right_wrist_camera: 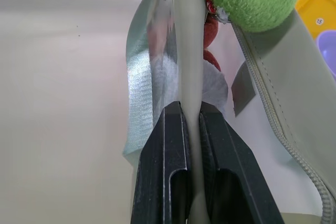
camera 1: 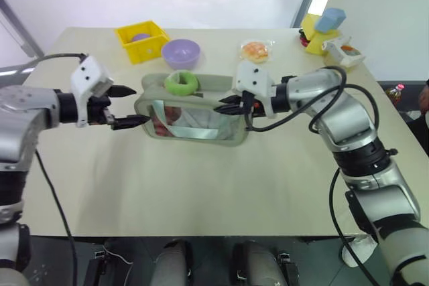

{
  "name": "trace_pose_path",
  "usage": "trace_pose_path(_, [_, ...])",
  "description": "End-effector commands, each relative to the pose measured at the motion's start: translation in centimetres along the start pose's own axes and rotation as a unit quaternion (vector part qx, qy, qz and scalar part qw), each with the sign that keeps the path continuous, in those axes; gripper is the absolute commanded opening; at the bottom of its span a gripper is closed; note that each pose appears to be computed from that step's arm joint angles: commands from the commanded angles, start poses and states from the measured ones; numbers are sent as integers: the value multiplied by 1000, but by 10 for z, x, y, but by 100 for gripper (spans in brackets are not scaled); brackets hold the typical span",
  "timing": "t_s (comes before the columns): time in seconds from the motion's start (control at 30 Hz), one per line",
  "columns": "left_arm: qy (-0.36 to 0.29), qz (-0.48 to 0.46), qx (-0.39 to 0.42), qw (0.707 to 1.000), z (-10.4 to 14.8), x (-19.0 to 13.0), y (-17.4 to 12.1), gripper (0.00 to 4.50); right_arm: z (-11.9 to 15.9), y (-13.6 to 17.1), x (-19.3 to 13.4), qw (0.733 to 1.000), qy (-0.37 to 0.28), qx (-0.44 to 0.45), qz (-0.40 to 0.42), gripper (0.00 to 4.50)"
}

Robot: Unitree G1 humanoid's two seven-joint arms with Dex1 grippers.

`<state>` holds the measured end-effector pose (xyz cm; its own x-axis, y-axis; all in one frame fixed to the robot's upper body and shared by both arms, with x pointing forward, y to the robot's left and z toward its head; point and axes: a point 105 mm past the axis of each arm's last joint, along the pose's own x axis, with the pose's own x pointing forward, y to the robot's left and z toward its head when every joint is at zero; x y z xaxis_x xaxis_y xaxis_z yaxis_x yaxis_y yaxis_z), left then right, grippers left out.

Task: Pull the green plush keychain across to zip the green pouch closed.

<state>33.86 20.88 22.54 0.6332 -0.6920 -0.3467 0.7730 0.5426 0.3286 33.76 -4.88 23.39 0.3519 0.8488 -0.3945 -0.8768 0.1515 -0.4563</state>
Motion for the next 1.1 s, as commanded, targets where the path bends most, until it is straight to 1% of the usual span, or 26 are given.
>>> trace_pose_path(0.03, [-17,26,29,999,13,-1,12,389,14,-1,-2,1000,-15,-25,-2,0])
trace_pose_path(0.07, [-22,25,25,999,15,0,13,360,13,-1,-2,1000,-15,-25,-2,0])
trace_pose_path(0.3, [-20,-13,19,1000,16,-5,2,32,9,-5,-5,1000,-8,-20,-14,0])
trace_pose_path(0.33, [-18,-12,19,1000,16,-5,3,9,9,-6,-5,1000,-7,-19,-17,0])
trace_pose_path(0.43, [-15,-22,21,999,17,-5,-1,9,9,-9,-8,1000,-7,-14,-23,0])
trace_pose_path(0.53, [-13,-32,23,999,15,-5,-5,0,14,-19,-20,999,-6,-16,-31,114])
trace_pose_path(0.6, [-10,-32,25,999,14,-5,-6,0,20,-28,-27,998,-3,-31,-49,218])
trace_pose_path(0.63, [-10,-32,24,999,14,-5,-6,0,27,-30,-30,998,-8,-37,-49,262])
trace_pose_path(0.77, [-11,-31,24,999,15,-6,-6,0,55,-32,-31,996,-48,-46,-52,262])
trace_pose_path(0.8, [-10,-31,24,999,15,-6,-6,0,65,-28,-26,996,-67,-45,-46,262])
trace_pose_path(0.9, [-9,-35,23,999,15,-5,-7,0,84,-13,-10,994,-103,-42,-21,262])
trace_pose_path(0.97, [-9,-37,23,999,16,-4,-8,0,88,-6,4,993,-113,-37,-11,262])
trace_pose_path(1.1, [-9,-37,23,999,18,-3,-9,0,80,2,26,994,-107,-34,-3,262])
